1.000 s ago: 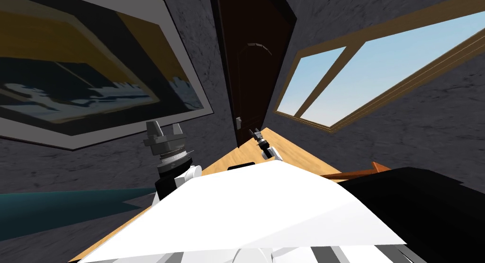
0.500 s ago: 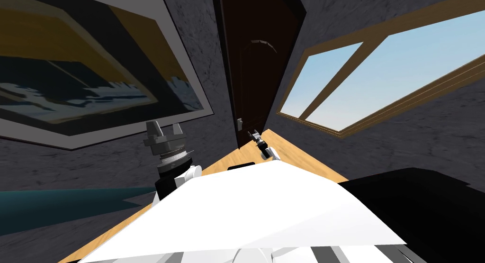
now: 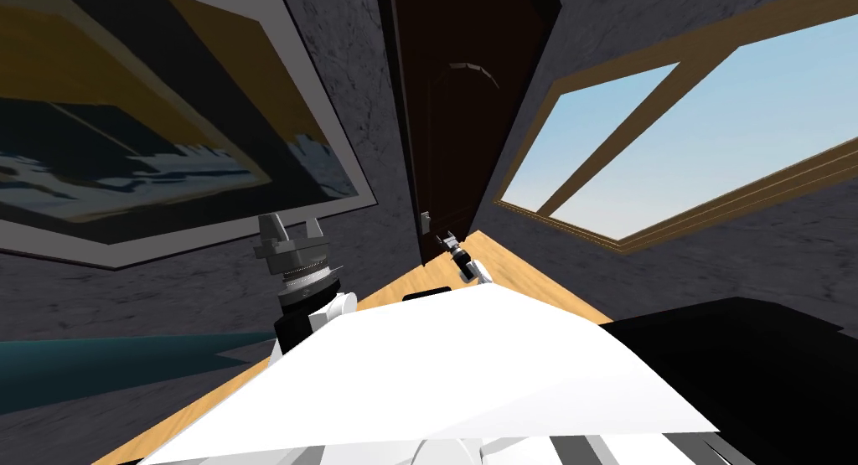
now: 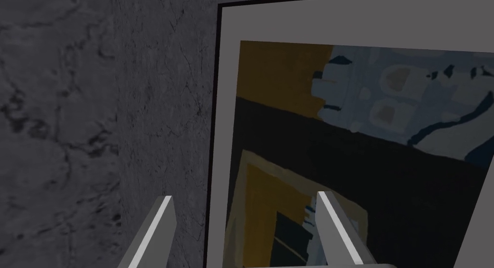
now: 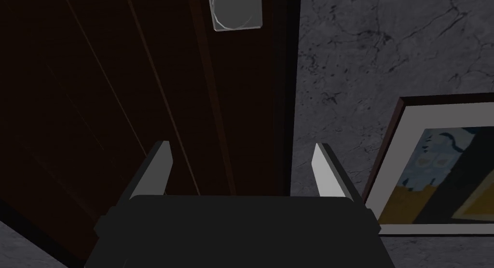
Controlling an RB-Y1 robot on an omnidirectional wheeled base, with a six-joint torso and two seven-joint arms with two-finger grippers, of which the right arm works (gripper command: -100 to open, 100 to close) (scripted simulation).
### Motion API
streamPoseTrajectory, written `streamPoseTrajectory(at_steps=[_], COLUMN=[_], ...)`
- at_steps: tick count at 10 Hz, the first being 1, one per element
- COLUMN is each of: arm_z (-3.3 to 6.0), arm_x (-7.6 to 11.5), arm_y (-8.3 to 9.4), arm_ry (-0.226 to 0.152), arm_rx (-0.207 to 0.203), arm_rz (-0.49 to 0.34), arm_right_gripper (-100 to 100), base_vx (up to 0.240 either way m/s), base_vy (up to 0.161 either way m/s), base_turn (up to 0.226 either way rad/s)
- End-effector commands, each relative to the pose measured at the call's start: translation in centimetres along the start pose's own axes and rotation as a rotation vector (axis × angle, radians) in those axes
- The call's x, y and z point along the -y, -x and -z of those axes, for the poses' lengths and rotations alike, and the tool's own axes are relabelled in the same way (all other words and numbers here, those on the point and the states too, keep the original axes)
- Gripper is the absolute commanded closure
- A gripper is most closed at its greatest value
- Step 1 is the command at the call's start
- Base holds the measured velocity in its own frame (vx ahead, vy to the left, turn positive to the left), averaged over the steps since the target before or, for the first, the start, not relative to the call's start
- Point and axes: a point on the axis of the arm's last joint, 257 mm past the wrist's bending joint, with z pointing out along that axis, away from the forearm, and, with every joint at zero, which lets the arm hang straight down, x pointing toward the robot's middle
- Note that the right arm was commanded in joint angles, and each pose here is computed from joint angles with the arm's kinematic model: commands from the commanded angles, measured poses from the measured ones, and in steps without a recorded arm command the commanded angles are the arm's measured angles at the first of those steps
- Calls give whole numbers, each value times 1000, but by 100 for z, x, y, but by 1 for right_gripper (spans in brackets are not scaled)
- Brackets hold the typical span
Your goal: Pull the door open
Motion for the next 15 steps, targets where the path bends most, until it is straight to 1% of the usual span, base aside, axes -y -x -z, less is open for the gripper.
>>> streamPoseTrajectory(at_steps=[1, 5, 6, 7, 8, 9, 10, 11, 13, 14, 15], arm_z=[-26, -71, -57, -34, -27, -9, 1, 23, 49, 78, 94], arm_x=[-42, -133, -119, 115, 190, 372, 475, 688, 910, 1134, 1245], arm_y=[-118, -332, -305, -318, -318, -314, -308, -292, -268, -238, -222], arm_ry=[3, 12, 10, -22, -32, -60, -77, -112, -151, -193, -214], arm_rx=[-28, -77, -70, -78, -79, -82, -83, -84, -84, -81, -80], arm_rz=[38, 99, 90, 111, 117, 127, 133, 142, 149, 153, 154], arm_right_gripper=[-100, -100, -100, -100, -100, -100, -100, -100, -100, -100, -100], base_vx=[107, 139, 62, -64, -121, -112, -77, -47, -8, 25, 39], base_vy=[-30, -54, -23, 14, 17, 28, 34, 46, 29, 27, 11], base_turn=[76, 63, 9, 335, 219, 185, 206, 343, 212, 349, 261])
